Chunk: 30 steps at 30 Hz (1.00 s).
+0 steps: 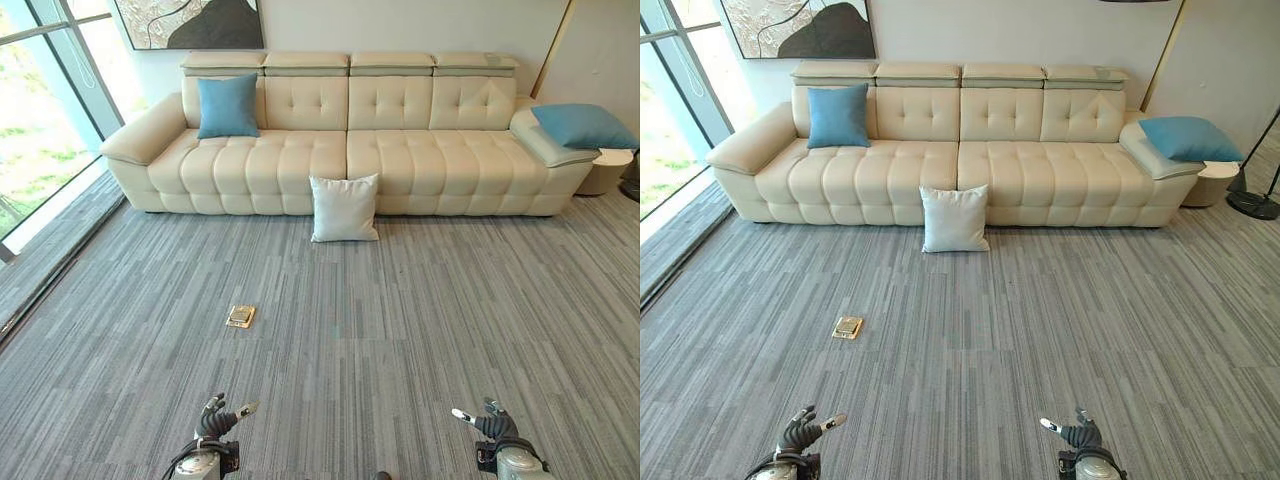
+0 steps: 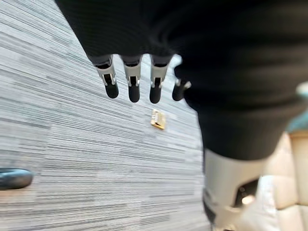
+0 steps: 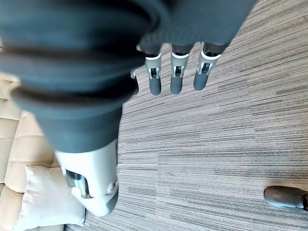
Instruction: Pick up all the scattered cushions and arrange them neatly on the sofa.
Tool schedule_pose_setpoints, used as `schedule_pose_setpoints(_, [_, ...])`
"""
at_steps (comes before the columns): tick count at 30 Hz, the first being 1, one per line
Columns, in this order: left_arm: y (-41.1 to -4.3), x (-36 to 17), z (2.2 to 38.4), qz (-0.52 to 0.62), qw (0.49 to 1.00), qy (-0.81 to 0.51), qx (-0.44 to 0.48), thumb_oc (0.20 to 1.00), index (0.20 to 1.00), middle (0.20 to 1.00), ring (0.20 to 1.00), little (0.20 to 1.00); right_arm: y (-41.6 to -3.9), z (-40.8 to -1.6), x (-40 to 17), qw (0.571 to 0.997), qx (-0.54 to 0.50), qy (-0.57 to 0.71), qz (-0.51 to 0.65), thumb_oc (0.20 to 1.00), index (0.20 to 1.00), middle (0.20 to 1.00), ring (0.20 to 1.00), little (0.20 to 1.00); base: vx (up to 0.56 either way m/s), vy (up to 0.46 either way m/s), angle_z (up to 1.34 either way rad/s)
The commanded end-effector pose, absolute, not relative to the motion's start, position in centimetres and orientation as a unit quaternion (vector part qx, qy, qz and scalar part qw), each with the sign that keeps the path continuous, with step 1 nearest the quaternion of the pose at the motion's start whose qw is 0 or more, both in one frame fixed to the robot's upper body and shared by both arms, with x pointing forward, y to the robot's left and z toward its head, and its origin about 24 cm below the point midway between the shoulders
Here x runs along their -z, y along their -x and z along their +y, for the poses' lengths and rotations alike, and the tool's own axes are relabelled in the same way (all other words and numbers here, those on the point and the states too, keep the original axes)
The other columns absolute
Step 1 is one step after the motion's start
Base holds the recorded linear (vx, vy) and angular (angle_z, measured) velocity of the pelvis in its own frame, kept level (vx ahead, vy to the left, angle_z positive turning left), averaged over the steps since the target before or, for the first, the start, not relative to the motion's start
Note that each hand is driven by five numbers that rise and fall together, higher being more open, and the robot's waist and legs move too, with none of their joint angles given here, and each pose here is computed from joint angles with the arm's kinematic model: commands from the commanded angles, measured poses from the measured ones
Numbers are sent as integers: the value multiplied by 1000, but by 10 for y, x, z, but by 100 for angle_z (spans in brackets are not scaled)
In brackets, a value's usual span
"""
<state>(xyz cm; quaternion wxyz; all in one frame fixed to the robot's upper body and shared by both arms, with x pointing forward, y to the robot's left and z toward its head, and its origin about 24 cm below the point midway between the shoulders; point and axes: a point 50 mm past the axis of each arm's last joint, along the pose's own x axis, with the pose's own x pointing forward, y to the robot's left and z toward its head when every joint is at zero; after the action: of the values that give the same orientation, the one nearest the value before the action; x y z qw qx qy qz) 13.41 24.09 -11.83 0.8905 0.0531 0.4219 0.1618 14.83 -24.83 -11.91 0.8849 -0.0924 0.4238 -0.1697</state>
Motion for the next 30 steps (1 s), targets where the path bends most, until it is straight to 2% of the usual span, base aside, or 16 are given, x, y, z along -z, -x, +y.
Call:
schedule_pose_setpoints(1, [-161,108,240,386,907,-59,-158,1000,1000,1000,1000,1000,-171,-259,106,895,197,92,389,1000,1000,1000,1000,1000,0,0,0])
schedule_pose_setpoints(14, [-165,103,244,376,910,-63,-161,1000,1000,1000,1000,1000,-182,-257,98,904,178,115,372,1000,1000,1000,1000,1000,24,12,0])
schedule_pose_setpoints(30, [-175,94,251,353,917,-67,-175,1000,1000,1000,1000,1000,-198,-257,86,918,170,118,337,1000,1000,1000,1000,1000,106,95,-2])
